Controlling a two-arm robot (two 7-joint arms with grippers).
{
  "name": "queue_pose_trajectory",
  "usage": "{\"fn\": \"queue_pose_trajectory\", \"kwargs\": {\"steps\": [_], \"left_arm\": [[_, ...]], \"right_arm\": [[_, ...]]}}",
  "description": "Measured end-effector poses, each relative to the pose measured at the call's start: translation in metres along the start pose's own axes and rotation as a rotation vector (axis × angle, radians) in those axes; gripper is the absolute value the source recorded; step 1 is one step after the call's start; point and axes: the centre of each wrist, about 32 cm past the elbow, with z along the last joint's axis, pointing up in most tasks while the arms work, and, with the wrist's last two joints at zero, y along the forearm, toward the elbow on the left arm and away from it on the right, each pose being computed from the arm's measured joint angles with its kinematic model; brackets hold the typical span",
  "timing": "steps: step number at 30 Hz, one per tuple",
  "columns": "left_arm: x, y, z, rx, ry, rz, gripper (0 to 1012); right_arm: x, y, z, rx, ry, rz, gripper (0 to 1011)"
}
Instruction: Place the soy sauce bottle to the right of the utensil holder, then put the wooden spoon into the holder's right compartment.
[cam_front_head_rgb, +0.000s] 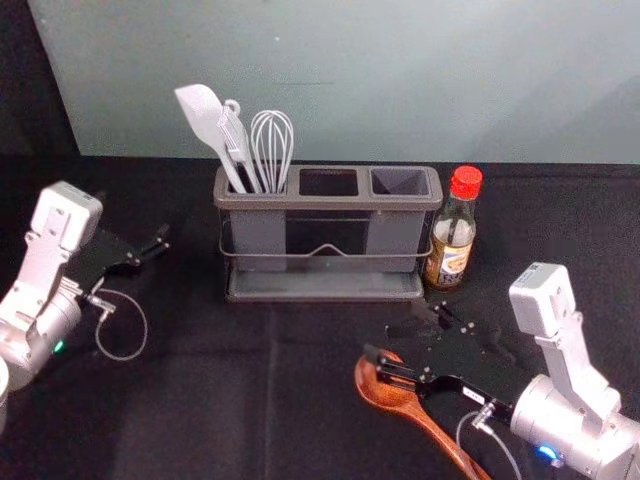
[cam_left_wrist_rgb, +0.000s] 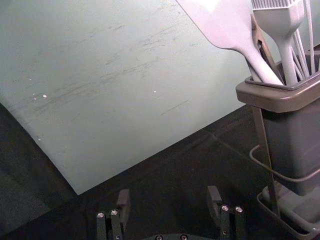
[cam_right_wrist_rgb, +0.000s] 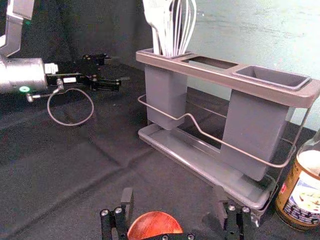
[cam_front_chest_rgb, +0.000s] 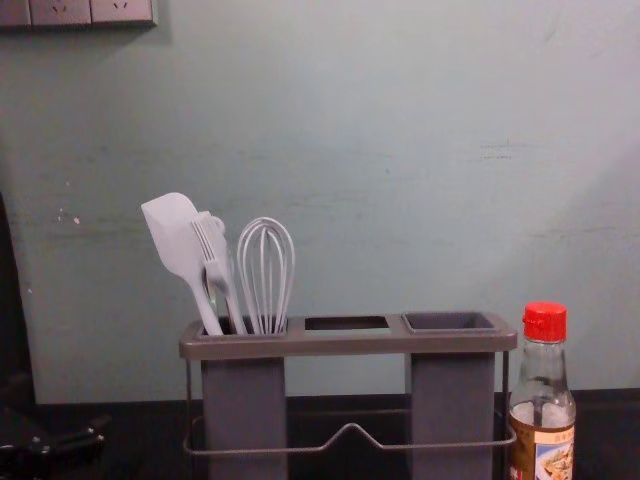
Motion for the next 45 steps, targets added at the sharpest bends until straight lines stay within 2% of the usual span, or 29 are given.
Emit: {"fn": "queue_pose_trajectory", "kwargs": {"steps": [18,22,24,31,38,40,42,45], "left_arm": [[0.0,0.0,0.0,0.0,0.0,0.0,1005],[0.0,0.0,0.0,0.0,0.0,0.0,1005],[0.0,0.0,0.0,0.0,0.0,0.0,1005],[0.0,0.0,0.0,0.0,0.0,0.0,1005],[0.0,0.0,0.0,0.0,0.0,0.0,1005],[0.0,0.0,0.0,0.0,0.0,0.0,1005],[0.0,0.0,0.0,0.0,0.0,0.0,1005],[0.0,0.0,0.0,0.0,0.0,0.0,1005]], "right_arm": [[0.0,-0.001,0.0,-0.001,0.0,-0.004,1002],[-0.008,-0.005,0.004,-0.053,0.01,-0.022,1003],[-0.014,-0.007,0.01,-0.099,-0.001,-0.039,1003],[-0.028,-0.008,0.032,-0.212,0.024,-0.055,1003],[-0.037,0.002,0.063,-0.342,0.036,-0.058,1003],[-0.038,0.003,0.065,-0.355,0.035,-0.062,1003],[-0.041,0.007,0.074,-0.396,0.029,-0.071,1003],[-0.043,0.013,0.081,-0.436,0.017,-0.083,1003]]}}
